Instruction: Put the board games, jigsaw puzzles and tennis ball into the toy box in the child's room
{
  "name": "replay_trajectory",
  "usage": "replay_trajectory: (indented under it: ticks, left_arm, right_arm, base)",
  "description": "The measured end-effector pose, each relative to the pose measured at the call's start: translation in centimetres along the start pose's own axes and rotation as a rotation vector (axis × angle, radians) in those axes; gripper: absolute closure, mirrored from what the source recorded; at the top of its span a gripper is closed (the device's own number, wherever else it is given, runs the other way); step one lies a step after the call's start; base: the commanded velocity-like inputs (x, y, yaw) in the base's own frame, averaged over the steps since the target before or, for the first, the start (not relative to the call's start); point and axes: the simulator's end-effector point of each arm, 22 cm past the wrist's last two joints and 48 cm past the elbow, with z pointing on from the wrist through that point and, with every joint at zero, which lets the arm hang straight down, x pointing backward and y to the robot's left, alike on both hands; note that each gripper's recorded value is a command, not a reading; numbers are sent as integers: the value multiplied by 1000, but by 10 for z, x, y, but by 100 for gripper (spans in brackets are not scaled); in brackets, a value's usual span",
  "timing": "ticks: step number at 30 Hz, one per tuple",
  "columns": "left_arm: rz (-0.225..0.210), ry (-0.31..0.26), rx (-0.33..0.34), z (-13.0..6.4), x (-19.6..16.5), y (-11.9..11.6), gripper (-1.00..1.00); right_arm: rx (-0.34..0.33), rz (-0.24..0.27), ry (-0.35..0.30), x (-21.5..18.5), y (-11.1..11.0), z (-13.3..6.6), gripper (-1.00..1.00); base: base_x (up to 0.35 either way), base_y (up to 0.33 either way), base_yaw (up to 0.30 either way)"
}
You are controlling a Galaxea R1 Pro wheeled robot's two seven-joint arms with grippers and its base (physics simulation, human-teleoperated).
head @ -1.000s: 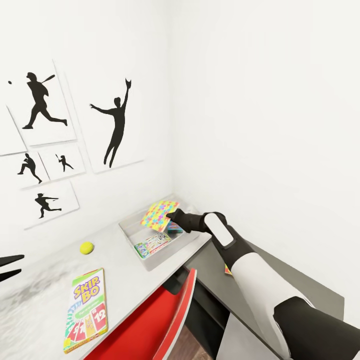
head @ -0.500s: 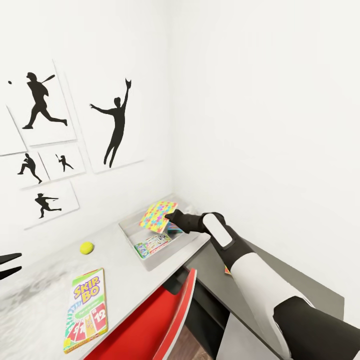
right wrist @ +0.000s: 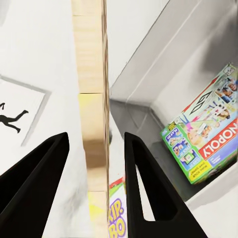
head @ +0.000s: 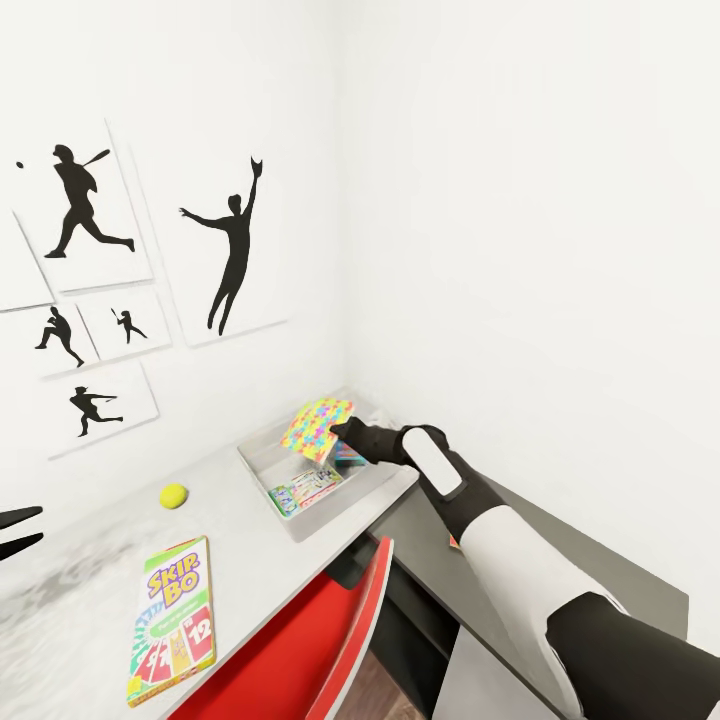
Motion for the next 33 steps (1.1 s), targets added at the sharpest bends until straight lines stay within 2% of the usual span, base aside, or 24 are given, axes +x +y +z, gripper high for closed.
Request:
replay_trajectory:
  ticks: [4,6,10,33]
  left_arm:
    - [0,0,1,0,0,0,-100]
    - [0,-1,1,0,0,0,-100]
    - [-16,-32,20,-3,-4,-1,-100]
    - [-12,-32,13,-4,-5,0,-100]
  right_arm:
    - [-2,-80,-30,6,10,7,100]
    - [-5,-101,-43,7,13,8,100]
    - [-6,-102,-45,6,16,6,100]
    - [-37,-84,-49,7,16,9,100]
  base:
    - [0,0,0]
    - [0,0,0]
    - [0,0,0]
    - [0,0,0]
